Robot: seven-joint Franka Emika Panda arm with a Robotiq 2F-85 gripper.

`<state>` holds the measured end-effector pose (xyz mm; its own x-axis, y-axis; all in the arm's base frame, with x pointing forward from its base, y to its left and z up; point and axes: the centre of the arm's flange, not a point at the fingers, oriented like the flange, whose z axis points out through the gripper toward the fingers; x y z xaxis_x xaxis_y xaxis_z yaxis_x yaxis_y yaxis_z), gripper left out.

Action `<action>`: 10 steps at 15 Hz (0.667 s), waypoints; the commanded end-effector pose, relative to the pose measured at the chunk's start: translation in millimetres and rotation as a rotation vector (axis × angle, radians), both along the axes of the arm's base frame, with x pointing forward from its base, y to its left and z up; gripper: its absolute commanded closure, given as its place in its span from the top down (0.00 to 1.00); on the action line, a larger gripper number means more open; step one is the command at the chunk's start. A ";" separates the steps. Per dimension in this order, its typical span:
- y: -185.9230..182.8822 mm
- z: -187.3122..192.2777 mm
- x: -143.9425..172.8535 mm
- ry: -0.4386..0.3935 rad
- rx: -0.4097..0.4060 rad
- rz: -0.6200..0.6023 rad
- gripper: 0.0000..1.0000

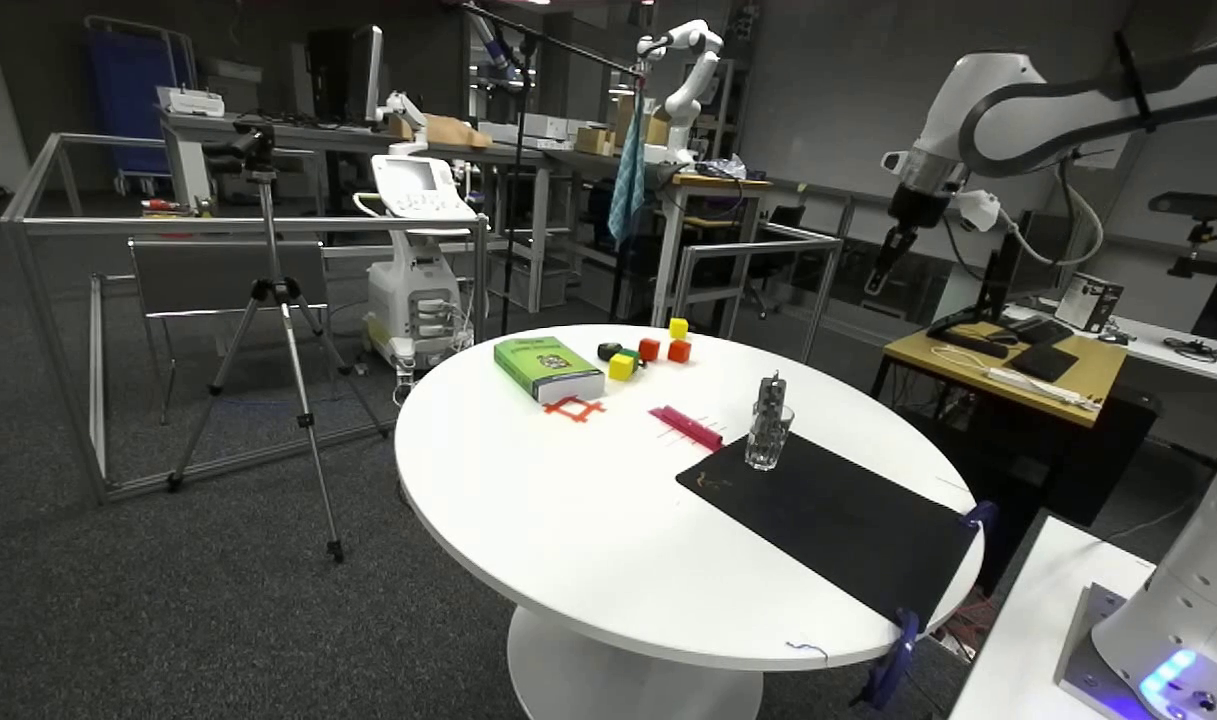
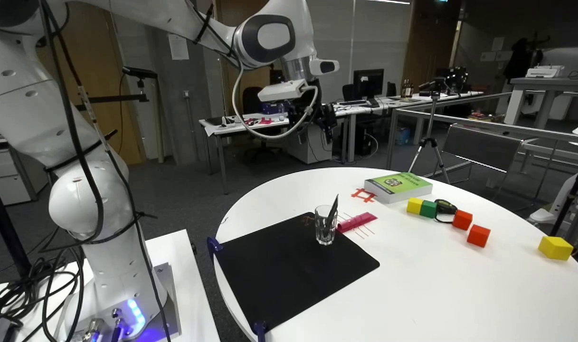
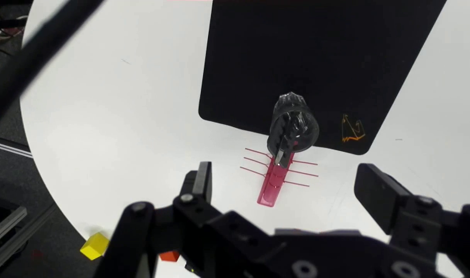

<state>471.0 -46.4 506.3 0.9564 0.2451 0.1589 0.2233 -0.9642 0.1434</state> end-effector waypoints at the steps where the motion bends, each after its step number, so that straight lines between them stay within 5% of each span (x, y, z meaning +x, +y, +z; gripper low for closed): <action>1: 2.5 -13.2 5.3 0.044 -0.017 0.001 1.00; 5: 5.1 -31.2 19.2 0.106 -0.031 0.004 1.00; 10: 17.3 -52.0 43.1 -0.070 0.157 -0.053 1.00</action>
<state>496.1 -35.5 468.8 0.9658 0.2157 0.1439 0.2050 -0.9750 0.0856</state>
